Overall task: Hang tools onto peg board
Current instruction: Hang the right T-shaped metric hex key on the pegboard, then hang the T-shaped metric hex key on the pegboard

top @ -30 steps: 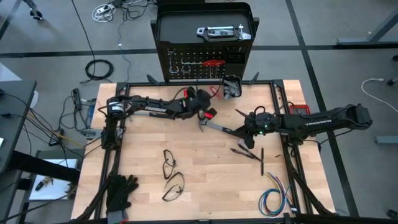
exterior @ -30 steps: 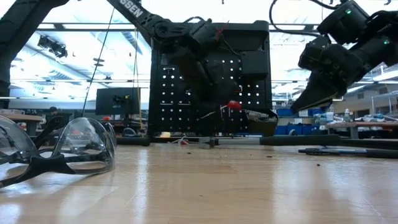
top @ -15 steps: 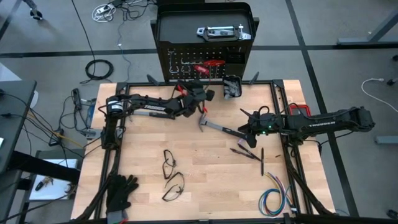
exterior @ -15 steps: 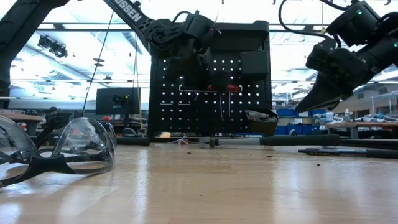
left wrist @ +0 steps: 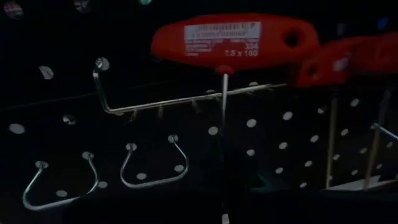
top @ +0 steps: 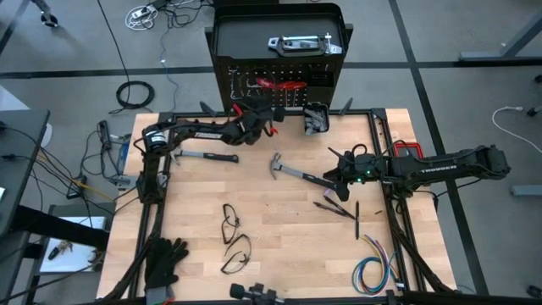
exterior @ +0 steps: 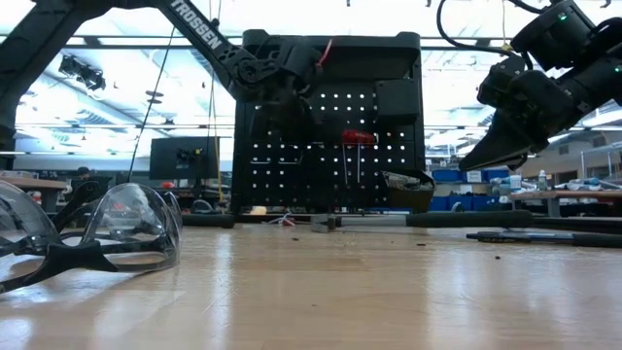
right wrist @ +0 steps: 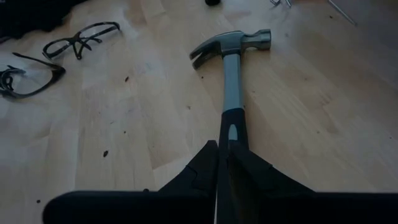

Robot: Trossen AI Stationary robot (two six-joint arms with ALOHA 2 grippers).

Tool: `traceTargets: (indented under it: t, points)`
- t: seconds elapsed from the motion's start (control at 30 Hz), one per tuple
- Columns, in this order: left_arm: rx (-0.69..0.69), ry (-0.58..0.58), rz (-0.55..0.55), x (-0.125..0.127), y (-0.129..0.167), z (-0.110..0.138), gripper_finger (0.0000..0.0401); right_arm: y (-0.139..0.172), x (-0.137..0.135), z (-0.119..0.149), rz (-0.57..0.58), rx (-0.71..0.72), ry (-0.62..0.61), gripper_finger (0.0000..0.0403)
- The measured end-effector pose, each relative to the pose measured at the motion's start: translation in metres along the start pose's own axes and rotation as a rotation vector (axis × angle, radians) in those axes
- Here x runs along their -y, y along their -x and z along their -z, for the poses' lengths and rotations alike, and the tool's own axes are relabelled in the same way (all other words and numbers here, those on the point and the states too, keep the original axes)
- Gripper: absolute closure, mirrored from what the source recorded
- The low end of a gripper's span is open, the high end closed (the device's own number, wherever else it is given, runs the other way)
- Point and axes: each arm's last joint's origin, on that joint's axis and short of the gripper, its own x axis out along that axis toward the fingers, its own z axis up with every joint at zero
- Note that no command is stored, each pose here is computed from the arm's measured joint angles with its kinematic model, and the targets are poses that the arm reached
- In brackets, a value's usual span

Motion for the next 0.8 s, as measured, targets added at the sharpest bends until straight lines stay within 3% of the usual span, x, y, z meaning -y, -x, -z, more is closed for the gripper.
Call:
traceTargets:
  t: [0.23,0.5,0.8]
  points:
    - [-0.007,0.012,-0.002,-0.008,-0.010,-0.001,0.0401,0.000,0.000,0.000,0.000,0.000,0.002,0.0357]
    - [-0.043,0.007,0.081,-0.009,-0.014,0.000,0.0394,0.000,0.000,0.000,0.000,0.000,0.002,0.0357]
    - [-0.131,-0.106,0.090,-0.004,-0.004,0.013,0.0295,0.000,0.000,-0.001,-0.003,0.007,-0.004,0.0357]
